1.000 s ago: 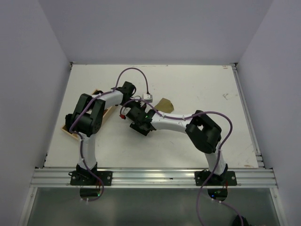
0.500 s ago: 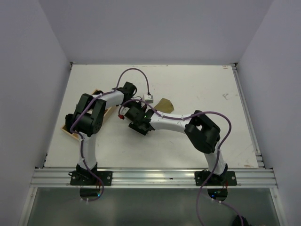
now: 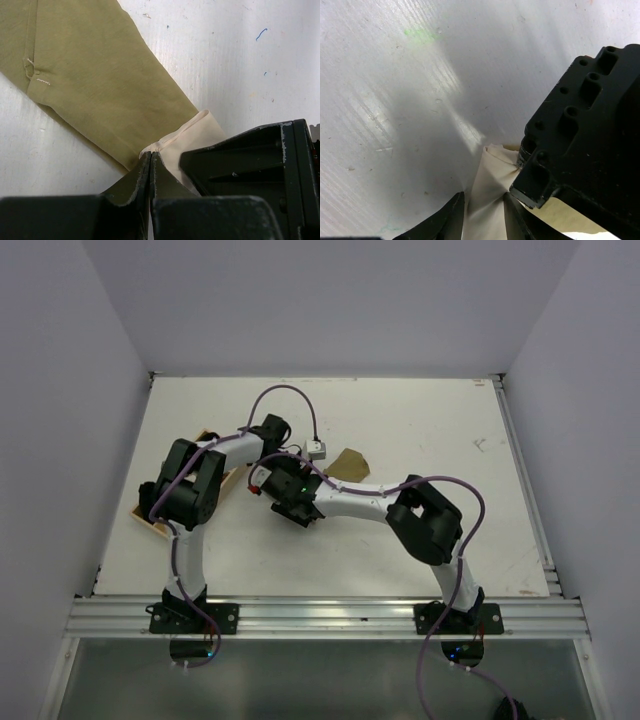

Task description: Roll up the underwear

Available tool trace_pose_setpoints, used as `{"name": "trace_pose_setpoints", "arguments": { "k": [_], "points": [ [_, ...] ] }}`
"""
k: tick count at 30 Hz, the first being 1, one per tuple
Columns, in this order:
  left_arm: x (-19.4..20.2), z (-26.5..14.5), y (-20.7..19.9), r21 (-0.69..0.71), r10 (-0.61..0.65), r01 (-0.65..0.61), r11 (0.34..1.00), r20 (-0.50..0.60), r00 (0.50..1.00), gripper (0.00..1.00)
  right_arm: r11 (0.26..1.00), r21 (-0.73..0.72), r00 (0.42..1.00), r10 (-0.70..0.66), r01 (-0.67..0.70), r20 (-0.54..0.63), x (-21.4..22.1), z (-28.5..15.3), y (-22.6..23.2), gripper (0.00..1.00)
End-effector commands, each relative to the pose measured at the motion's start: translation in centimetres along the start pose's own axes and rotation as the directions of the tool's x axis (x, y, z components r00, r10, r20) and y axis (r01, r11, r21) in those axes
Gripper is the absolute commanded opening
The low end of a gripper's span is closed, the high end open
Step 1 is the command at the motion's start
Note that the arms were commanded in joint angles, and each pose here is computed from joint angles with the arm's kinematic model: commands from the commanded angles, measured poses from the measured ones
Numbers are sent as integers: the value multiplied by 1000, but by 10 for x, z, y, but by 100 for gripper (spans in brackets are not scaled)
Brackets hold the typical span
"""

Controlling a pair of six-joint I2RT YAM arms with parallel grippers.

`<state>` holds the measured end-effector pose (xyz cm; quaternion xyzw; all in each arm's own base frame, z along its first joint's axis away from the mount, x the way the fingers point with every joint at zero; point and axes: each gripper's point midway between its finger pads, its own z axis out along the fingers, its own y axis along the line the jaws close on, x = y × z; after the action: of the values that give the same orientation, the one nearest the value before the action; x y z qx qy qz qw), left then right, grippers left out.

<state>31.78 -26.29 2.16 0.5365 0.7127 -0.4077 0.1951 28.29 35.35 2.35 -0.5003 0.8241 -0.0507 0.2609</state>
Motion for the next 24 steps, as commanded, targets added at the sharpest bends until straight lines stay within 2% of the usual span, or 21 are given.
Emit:
{"name": "trace_pose_setpoints", "arguments": {
  "k": [1, 8, 11, 13, 14, 15, 17, 18, 19, 20, 24],
  "points": [
    [7, 1, -10, 16, 2, -1, 1000, -21, 1000, 3, 998, 58, 998, 14, -10, -56, 11, 8, -13, 42],
    [9, -1, -6, -9, 3, -4, 1000, -40, 999, 2, 998, 62, 995, 15, -9, -97, 22, 8, -15, 43],
    [5, -1, -7, -4, -3, 3, 1000, -32, 999, 4, 999, 30, 993, 43, -40, -110, 30, 12, -14, 41],
    [1, -1, -12, 21, -12, 12, 1000, -16, 1000, 10, 998, 1, 991, 68, -68, -119, 35, 14, -11, 36],
    [0, -1, -11, 18, -10, 10, 1000, -15, 1000, 16, 996, -4, 989, 85, -86, -120, 36, 14, -14, 31],
    [-3, -3, -10, 7, -20, 20, 1000, -13, 1000, 19, 994, -11, 987, 103, -105, -120, 37, 14, -17, 21],
    [-2, -4, -10, 3, -23, 23, 1000, -24, 999, 24, 984, -58, 980, 163, -170, -115, 37, 13, -18, 10],
    [-6, -6, -10, -7, -28, 28, 1000, -20, 999, 26, 976, -94, 975, 186, -197, -118, 38, 14, -15, 9],
    [-8, -8, -12, -5, -27, 27, 1000, -15, 1000, 34, 971, -106, 973, 200, -213, -116, 37, 12, -16, 7],
    [-10, -9, -12, -12, -25, 25, 1000, -12, 1000, 37, 965, -118, 968, 221, -234, -117, 38, 12, -21, 3],
    [-20, -22, -7, -85, -97, 97, 992, 3, 995, 46, 918, -227, 946, 309, -324, -99, 33, 1, -17, 0]
  ]
}}
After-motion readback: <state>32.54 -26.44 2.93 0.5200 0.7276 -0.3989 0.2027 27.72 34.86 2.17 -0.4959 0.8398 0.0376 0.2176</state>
